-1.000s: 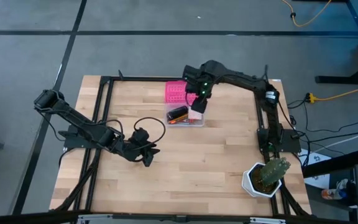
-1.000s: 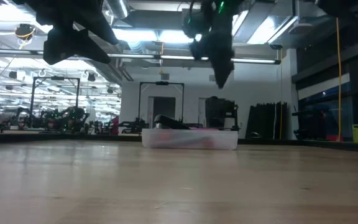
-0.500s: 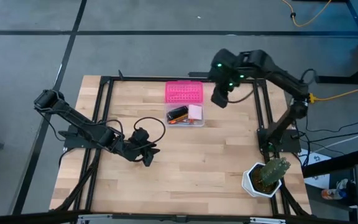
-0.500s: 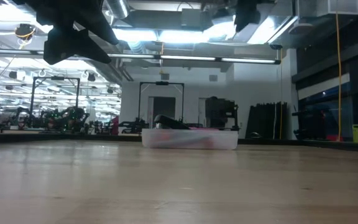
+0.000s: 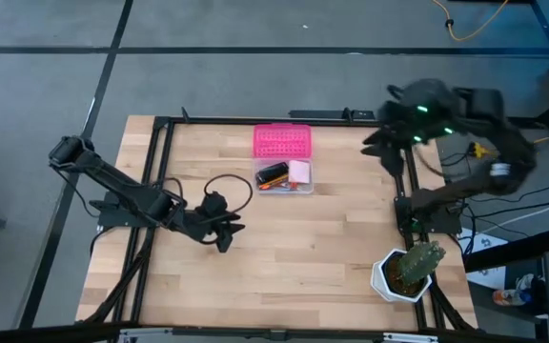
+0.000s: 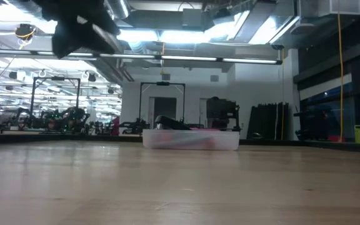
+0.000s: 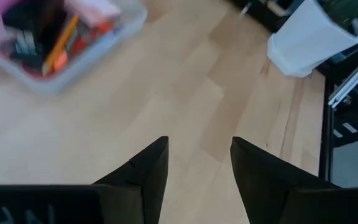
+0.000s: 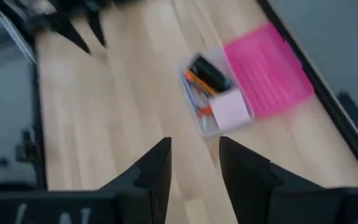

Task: Pack school essentials
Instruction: Return to Home Position

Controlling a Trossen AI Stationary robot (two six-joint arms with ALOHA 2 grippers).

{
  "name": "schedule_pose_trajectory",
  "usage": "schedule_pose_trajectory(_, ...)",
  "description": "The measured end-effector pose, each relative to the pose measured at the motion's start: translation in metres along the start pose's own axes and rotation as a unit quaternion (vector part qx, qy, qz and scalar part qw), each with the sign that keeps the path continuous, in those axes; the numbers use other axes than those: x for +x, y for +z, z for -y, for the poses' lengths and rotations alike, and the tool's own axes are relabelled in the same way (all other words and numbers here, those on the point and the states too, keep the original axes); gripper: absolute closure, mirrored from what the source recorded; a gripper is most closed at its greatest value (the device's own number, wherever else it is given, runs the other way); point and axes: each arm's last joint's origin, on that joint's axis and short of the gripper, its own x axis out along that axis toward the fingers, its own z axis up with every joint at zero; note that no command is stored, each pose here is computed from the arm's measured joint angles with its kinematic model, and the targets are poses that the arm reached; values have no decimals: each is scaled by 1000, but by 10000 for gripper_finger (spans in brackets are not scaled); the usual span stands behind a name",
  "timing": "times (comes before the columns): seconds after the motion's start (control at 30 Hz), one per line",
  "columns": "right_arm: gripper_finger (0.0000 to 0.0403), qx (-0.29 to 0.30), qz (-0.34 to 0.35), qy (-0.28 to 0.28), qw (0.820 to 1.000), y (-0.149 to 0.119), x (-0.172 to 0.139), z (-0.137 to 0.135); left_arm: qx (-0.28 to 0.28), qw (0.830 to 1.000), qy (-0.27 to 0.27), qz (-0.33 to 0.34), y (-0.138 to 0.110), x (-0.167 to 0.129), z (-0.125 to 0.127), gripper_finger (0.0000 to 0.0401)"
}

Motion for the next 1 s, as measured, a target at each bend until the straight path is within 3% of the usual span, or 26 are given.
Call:
schedule_pose_trajectory(0.17,267,13,97,32,995,-47,-8,-4,57,998,-12,30,19,-13,-6,236)
schedule_pose_trajectory(0.33,267,59,176,103,977,-91,32,0,184,981,-38,47,42,-26,-17,236)
schedule_pose_trajectory(0.5,267,113,215,154,958,-116,69,4,232,970,-45,50,56,-26,-41,236)
schedule_pose_trajectory(0.63,267,144,203,167,954,-128,85,5,215,971,-62,86,52,-25,-70,236)
schedule_pose_trajectory(0.83,267,154,202,176,951,-129,85,4,170,972,-87,135,27,-27,-112,236)
schedule_pose_trajectory(1.0,267,150,224,186,945,-123,75,2,163,967,-109,162,11,-38,-125,236)
